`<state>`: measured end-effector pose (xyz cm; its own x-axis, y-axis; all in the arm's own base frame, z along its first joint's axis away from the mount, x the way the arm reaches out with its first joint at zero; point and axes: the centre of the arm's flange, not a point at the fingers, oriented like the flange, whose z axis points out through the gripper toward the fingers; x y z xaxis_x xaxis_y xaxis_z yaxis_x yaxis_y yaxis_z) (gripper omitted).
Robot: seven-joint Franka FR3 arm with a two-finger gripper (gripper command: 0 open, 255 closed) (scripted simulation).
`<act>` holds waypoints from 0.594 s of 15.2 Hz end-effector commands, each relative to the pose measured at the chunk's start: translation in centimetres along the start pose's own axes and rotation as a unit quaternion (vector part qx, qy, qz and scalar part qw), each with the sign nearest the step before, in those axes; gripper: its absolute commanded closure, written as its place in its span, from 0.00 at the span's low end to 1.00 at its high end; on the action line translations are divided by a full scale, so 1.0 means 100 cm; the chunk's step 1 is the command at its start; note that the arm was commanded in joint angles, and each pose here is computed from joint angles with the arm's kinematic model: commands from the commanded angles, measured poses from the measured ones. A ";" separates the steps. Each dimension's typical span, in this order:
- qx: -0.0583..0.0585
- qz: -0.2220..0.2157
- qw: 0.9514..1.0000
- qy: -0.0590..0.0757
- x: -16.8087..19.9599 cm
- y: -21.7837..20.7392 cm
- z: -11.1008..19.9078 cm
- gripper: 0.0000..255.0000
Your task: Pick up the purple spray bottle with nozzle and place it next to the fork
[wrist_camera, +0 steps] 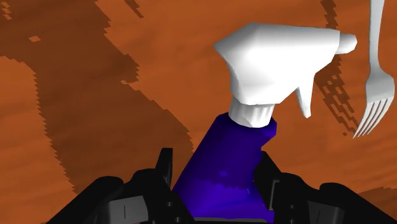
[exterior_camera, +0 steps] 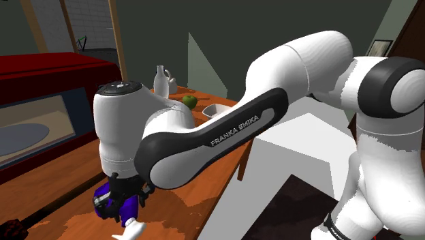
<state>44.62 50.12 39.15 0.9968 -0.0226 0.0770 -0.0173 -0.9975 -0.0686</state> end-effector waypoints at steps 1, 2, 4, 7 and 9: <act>0.000 0.000 1.000 0.000 0.000 0.000 0.010 1.00; 0.000 0.000 1.000 0.000 0.000 0.000 0.015 1.00; 0.000 0.000 1.000 0.000 -0.001 0.001 0.026 1.00; 0.000 0.000 1.000 0.000 -0.002 0.002 0.041 1.00; 0.000 0.000 1.000 0.000 -0.003 0.003 0.051 1.00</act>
<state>44.74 50.27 34.56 0.9968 -0.0227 0.0772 -0.0174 -0.9975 -0.0687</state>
